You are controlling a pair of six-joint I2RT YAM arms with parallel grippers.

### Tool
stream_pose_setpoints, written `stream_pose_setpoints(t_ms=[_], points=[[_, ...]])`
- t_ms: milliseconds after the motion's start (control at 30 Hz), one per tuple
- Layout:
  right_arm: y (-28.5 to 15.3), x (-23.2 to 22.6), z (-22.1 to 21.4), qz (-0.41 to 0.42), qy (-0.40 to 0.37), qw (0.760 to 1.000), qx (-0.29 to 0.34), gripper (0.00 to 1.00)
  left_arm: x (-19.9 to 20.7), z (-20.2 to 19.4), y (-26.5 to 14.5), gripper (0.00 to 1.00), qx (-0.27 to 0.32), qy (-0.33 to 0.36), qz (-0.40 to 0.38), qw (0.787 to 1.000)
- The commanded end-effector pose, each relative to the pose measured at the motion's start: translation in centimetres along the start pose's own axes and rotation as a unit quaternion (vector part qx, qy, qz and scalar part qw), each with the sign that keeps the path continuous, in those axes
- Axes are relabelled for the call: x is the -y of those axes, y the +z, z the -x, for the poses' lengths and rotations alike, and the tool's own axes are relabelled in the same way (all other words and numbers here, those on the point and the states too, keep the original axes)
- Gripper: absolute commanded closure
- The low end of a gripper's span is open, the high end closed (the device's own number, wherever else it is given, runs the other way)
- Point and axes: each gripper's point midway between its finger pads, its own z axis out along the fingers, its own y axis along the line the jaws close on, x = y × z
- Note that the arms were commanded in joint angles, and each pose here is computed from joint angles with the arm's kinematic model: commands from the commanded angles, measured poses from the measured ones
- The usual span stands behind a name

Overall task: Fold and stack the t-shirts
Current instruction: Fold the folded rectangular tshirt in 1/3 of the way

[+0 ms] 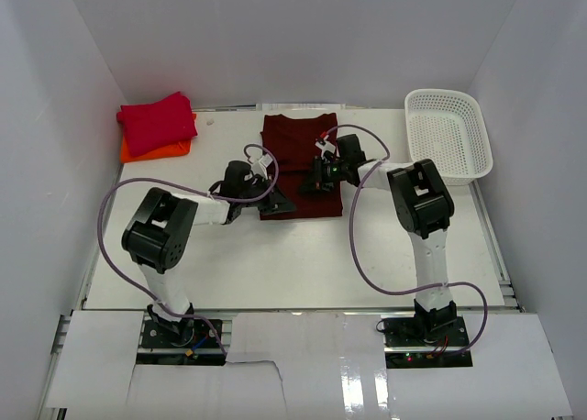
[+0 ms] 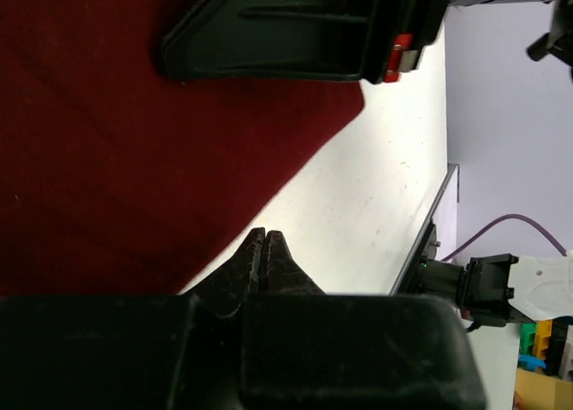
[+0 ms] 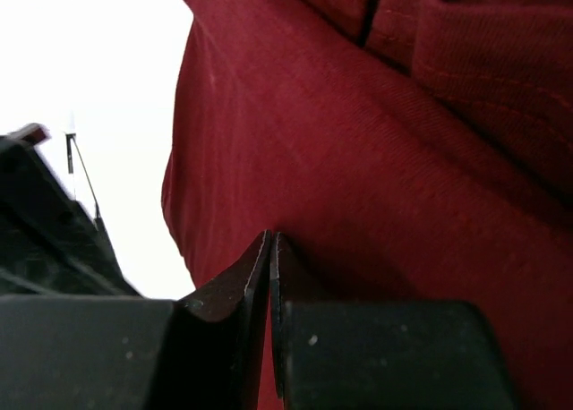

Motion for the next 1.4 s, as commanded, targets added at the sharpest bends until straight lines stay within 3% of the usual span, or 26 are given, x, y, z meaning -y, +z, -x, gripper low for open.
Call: stream_pose_setpoints(t_ms=[0,367,667,1000,1167,1367], points=[[0.6,-1.2,1.4,0.027,-0.02,0.999,0.014,0.92,-0.4,-0.3,1.1,1.0,-0.001,0.003,-0.026,1.0],[1.1,-0.7,0.7,0.028,-0.02,0.999,0.009,0.92,-5.1,-3.6,2.4,1.0,-0.023,-0.026,0.008,0.999],[2.2,0.7,2.0,0.02,-0.022,0.999,0.013,0.92,-6.0,-5.7,1.7,1.0,-0.04,-0.042,0.02,0.998],[2.6,3.9,8.6,0.015,-0.025,0.998,0.057,0.92,-6.6,-7.4,1.3,1.0,-0.058,-0.052,0.024,0.997],[1.3,5.3,14.2,0.022,-0.03,0.994,0.104,0.92,-6.6,-7.8,1.3,1.0,-0.064,-0.056,0.024,0.996],[-0.8,3.9,19.9,0.053,-0.056,0.986,0.15,0.92,-6.1,-7.8,1.1,1.0,-0.064,-0.054,0.019,0.996]])
